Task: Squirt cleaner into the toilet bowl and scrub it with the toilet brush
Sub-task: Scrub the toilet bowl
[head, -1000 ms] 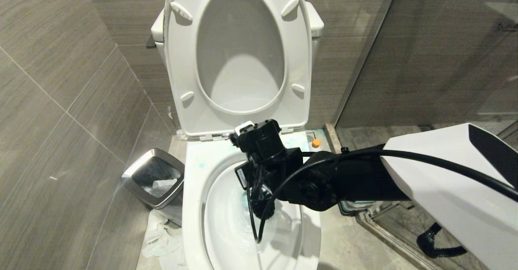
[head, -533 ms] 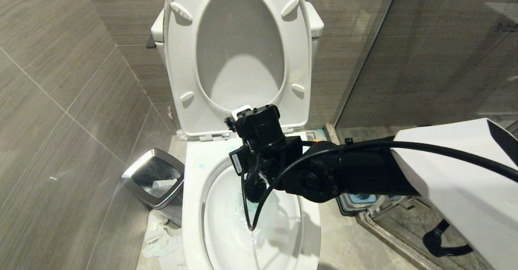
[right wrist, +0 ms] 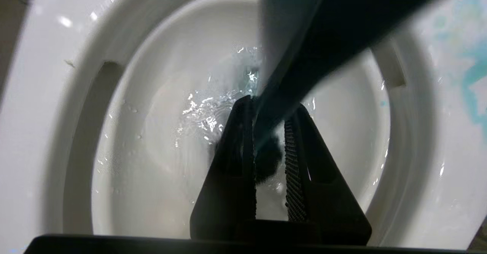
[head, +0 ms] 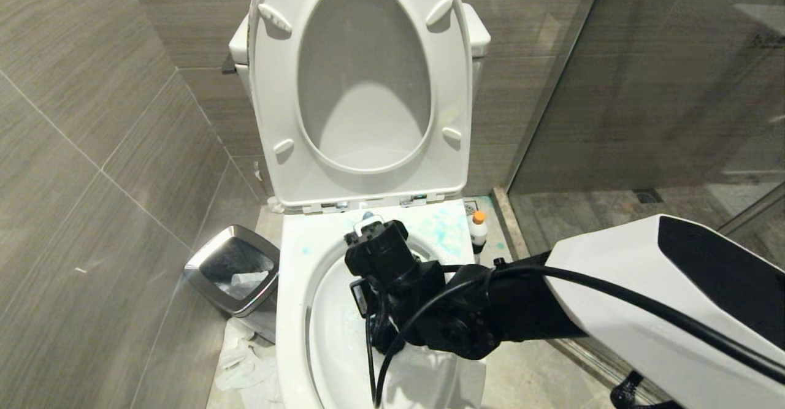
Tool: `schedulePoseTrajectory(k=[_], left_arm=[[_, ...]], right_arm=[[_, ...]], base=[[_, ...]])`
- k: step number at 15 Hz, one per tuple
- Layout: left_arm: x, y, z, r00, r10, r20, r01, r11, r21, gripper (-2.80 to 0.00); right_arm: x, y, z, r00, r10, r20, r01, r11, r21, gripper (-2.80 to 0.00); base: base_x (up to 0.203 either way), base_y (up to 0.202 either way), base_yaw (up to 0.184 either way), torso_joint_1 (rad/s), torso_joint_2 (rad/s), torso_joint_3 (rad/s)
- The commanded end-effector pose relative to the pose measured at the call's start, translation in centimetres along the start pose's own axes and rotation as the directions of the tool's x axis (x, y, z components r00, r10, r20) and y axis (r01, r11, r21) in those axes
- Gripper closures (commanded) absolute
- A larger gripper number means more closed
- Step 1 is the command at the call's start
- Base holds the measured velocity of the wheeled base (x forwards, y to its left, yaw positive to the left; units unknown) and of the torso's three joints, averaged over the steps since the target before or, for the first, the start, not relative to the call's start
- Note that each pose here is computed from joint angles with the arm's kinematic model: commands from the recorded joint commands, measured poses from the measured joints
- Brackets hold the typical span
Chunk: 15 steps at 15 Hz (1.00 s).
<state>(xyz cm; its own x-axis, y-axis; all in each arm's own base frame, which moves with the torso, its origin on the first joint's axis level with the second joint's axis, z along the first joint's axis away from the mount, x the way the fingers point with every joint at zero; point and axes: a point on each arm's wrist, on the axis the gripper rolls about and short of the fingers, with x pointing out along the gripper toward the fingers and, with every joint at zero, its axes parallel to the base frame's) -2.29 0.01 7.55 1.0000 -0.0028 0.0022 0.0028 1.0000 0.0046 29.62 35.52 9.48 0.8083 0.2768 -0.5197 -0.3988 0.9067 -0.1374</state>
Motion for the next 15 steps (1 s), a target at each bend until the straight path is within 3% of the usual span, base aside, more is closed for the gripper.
schedulePoseTrajectory(k=[1, 4, 6, 15], left_arm=[[0.0, 0.0, 0.0, 1.000, 0.000, -0.001, 0.000, 1.000, 0.000, 0.00], [0.0, 0.0, 0.0, 1.000, 0.000, -0.001, 0.000, 1.000, 0.000, 0.00], [0.0, 0.0, 0.0, 1.000, 0.000, -0.001, 0.000, 1.000, 0.000, 0.00], [0.0, 0.0, 0.0, 1.000, 0.000, -0.001, 0.000, 1.000, 0.000, 0.00]], right_arm=[[1.2, 0.4, -0.4, 1.000, -0.008, -0.003, 0.008, 1.000, 0.002, 0.00], [1.3, -0.3, 3.0, 0.995, -0.038, 0.097, 0.034, 0.999, 0.041, 0.00], [1.1, -0.8, 4.4, 0.989, -0.056, 0.139, 0.054, 0.998, 0.015, 0.00], [-5.4, -3.7, 5.6, 0.990, -0.044, 0.134, 0.039, 0.999, 0.038, 0.00]], base=[[0.000, 0.000, 0.000, 0.000, 0.00, 0.000], [0.000, 0.000, 0.000, 0.000, 0.00, 0.000], [0.000, 0.000, 0.000, 0.000, 0.00, 0.000], [0.000, 0.000, 0.000, 0.000, 0.00, 0.000]])
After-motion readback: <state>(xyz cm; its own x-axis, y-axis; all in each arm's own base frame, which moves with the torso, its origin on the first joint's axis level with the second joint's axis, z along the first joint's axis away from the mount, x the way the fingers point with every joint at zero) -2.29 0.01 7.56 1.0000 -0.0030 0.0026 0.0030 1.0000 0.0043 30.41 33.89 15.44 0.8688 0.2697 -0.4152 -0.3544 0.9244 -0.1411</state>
